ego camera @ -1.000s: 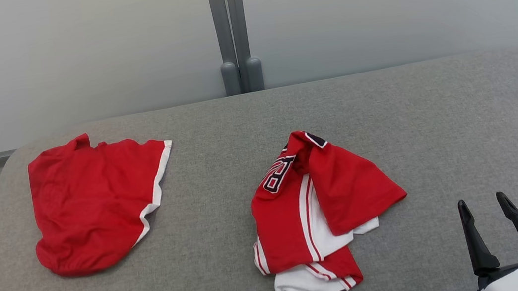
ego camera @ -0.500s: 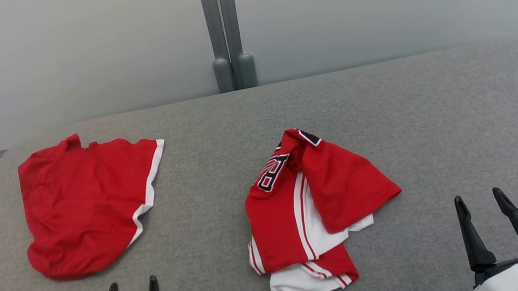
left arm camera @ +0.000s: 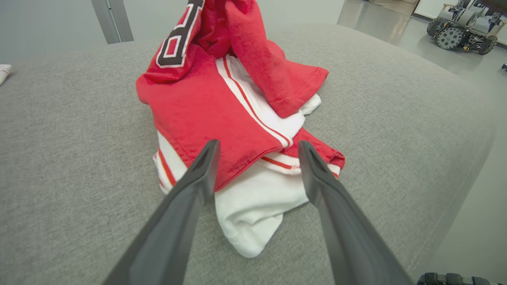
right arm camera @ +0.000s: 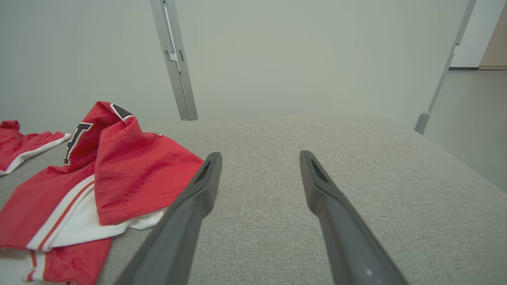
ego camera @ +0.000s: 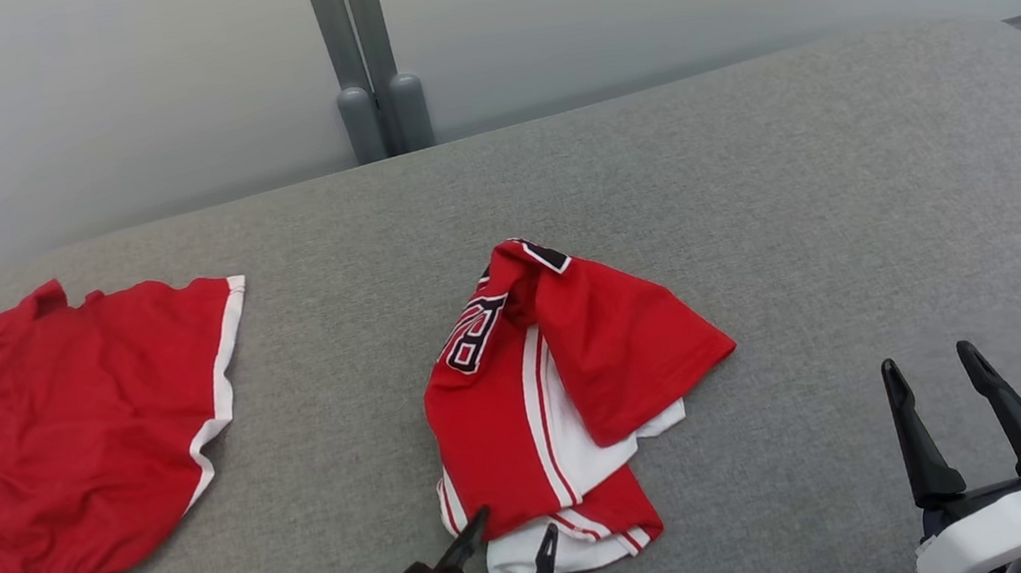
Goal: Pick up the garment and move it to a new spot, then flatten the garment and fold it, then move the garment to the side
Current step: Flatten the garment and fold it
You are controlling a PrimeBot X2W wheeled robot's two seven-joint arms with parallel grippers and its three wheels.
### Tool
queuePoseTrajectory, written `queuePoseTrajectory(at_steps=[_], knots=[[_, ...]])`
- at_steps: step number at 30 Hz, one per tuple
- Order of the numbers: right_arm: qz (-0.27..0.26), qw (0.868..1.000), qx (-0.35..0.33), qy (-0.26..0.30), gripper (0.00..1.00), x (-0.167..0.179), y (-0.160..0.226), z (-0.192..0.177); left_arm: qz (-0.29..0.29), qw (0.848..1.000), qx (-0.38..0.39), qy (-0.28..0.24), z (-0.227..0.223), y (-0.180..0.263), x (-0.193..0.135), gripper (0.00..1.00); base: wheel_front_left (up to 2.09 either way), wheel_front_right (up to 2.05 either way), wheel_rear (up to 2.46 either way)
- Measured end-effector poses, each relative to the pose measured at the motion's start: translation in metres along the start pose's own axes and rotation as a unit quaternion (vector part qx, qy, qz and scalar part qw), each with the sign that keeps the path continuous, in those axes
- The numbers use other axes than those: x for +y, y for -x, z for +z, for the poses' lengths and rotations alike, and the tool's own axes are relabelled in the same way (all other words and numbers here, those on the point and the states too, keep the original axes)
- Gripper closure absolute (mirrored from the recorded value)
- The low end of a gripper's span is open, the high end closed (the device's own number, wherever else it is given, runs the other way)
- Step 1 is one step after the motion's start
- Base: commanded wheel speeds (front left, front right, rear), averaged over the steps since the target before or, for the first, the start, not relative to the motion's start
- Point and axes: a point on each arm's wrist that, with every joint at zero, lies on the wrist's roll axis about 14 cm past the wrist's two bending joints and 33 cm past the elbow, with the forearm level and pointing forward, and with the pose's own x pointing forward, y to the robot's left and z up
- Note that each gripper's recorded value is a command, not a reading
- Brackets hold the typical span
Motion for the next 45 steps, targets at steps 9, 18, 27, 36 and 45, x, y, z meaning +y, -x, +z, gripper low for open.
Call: queuePoseTrajectory(at_steps=[9,18,27,36,45], knots=[[-0.033,0.999,0.015,-0.007,0.0,-0.017,0.007,-0.009,-0.004,0.998,0.058,-0.028,-0.025,-0.022,0.011,0.0,0.0,0.0,0.0],[-0.045,0.999,0.015,-0.017,0.0,-0.021,0.008,-0.01,-0.016,0.996,0.083,-0.043,-0.038,-0.023,0.011,0.42,0.0,0.0,0.0],[-0.047,0.999,0.016,-0.02,0.0,-0.022,0.006,-0.011,-0.023,0.994,0.096,-0.044,-0.042,-0.029,0.012,0.47,0.0,0.0,0.0],[-0.056,0.998,0.019,-0.024,0.0,-0.025,0.006,-0.013,-0.03,0.997,0.06,-0.031,-0.019,-0.043,0.007,1.0,0.0,0.0,0.0],[-0.048,0.998,0.027,-0.033,0.0,-0.018,0.009,-0.019,0.0,0.981,-0.143,0.133,0.096,-0.034,0.013,1.0,0.0,0.0,0.0]])
